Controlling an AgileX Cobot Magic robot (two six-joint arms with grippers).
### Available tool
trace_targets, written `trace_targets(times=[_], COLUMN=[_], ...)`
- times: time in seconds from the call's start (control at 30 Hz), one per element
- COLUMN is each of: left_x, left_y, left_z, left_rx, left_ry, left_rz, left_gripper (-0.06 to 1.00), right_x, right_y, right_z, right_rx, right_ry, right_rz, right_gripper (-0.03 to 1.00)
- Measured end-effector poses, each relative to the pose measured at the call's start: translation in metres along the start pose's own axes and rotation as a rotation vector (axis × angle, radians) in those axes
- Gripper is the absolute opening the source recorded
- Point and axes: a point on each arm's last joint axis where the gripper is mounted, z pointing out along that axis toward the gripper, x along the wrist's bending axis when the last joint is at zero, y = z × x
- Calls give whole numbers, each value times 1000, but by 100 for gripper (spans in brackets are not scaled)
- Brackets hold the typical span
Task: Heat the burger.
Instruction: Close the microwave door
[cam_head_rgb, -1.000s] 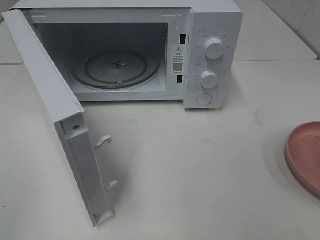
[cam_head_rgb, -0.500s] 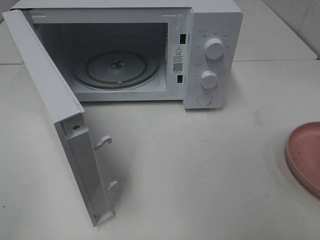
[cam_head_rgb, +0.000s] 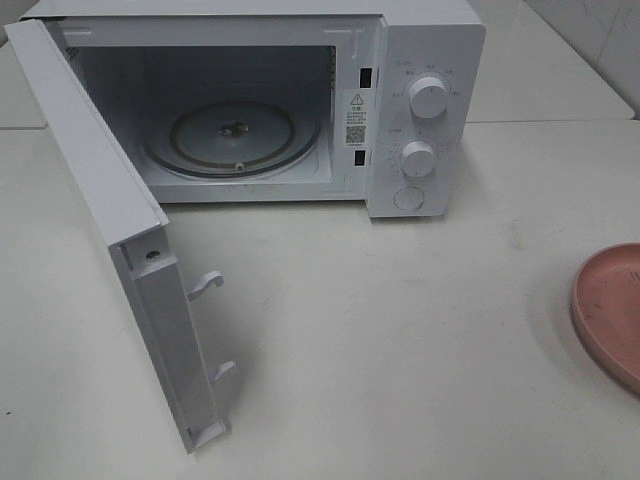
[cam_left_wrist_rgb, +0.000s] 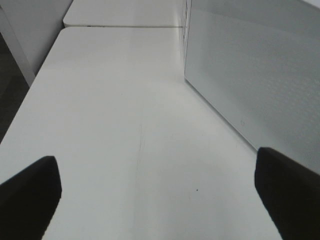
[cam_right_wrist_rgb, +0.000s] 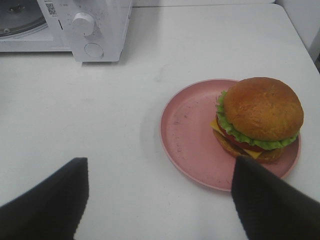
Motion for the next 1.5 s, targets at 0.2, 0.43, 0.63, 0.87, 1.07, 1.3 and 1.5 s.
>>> trace_targets(times=[0.2,0.43,0.63,0.87,1.07,1.3,1.5], left_x=[1,1,3,5,6,7,5], left_y=[19,33,46,37,22,4,1], left_z=[10,31,69,116,147,172,184], left_rx=[-10,24,6,-61,-136,-228,-217], left_ry=[1,3,10,17,25,30,11], left_rz=[-2,-4,-4,-6,-7,2,10], left_gripper=[90,44,3,0,0,0,0], right_x=[0,0,0,0,0,0,0], right_y=[0,0,0,0,0,0,0], right_z=[0,0,0,0,0,0,0], right_rx=[0,0,0,0,0,0,0], right_ry=[0,0,0,0,0,0,0], right_rz=[0,0,0,0,0,0,0], right_gripper=[76,76,76,76,76,76,76])
